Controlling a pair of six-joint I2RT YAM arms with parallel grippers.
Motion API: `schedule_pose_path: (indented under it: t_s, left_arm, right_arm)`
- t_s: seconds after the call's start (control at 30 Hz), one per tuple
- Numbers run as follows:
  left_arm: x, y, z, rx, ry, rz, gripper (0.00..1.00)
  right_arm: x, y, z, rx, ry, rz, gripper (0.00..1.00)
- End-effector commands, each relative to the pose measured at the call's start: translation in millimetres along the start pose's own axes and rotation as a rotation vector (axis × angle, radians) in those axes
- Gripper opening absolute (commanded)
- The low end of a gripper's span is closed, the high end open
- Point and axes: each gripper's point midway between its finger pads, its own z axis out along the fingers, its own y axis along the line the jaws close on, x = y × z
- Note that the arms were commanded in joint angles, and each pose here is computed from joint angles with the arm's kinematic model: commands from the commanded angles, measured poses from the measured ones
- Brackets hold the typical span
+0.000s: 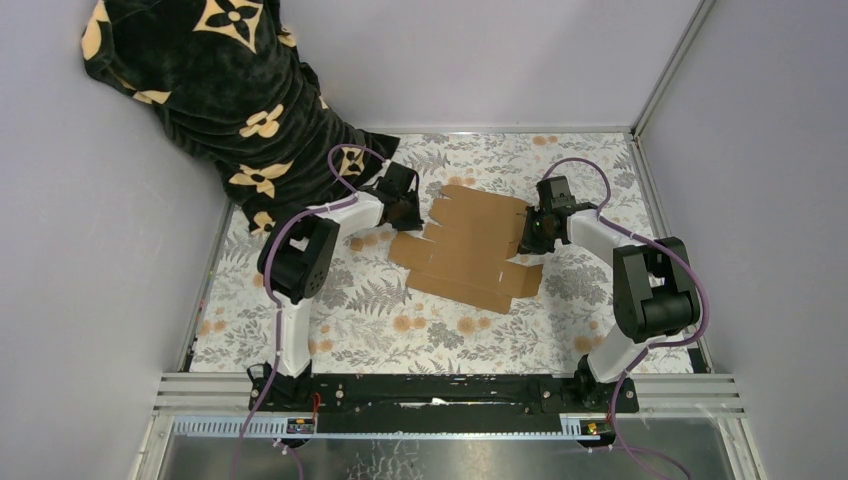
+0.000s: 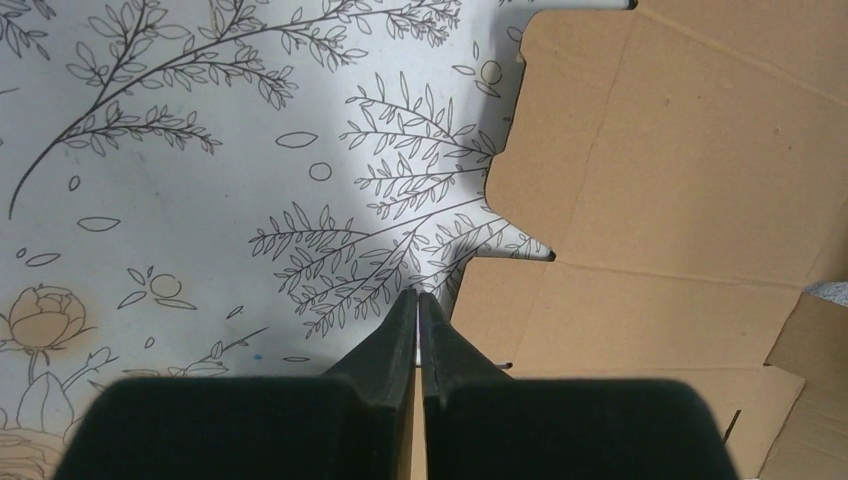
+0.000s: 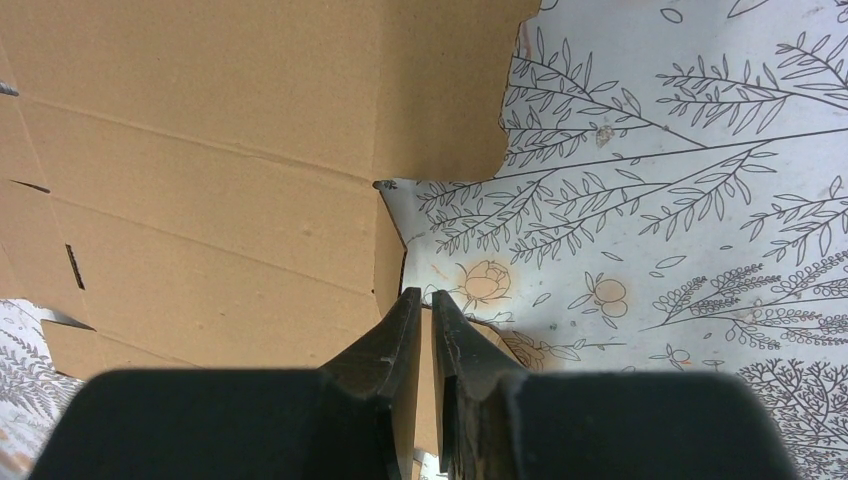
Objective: Fold the paper box
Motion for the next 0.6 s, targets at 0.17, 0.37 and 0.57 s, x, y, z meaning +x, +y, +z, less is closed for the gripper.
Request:
schedule_pose_path:
  t_s: [0.17, 0.37, 0.57]
  left_arm:
    - [7, 2, 10, 0.014, 0.028, 0.016, 0.06]
    - [13, 0, 7, 0.041, 0.037, 0.012, 0.06]
    - [8, -10, -4, 0.075, 0.022, 0.005, 0.06]
  right_arm:
    - [-20, 21, -16, -0.057, -0.05, -0.024, 0.16]
    - [-22, 22, -16, -0.059, -0.052, -0.02, 0.16]
    - [-22, 24, -15, -0.064, -0.049, -0.02, 0.16]
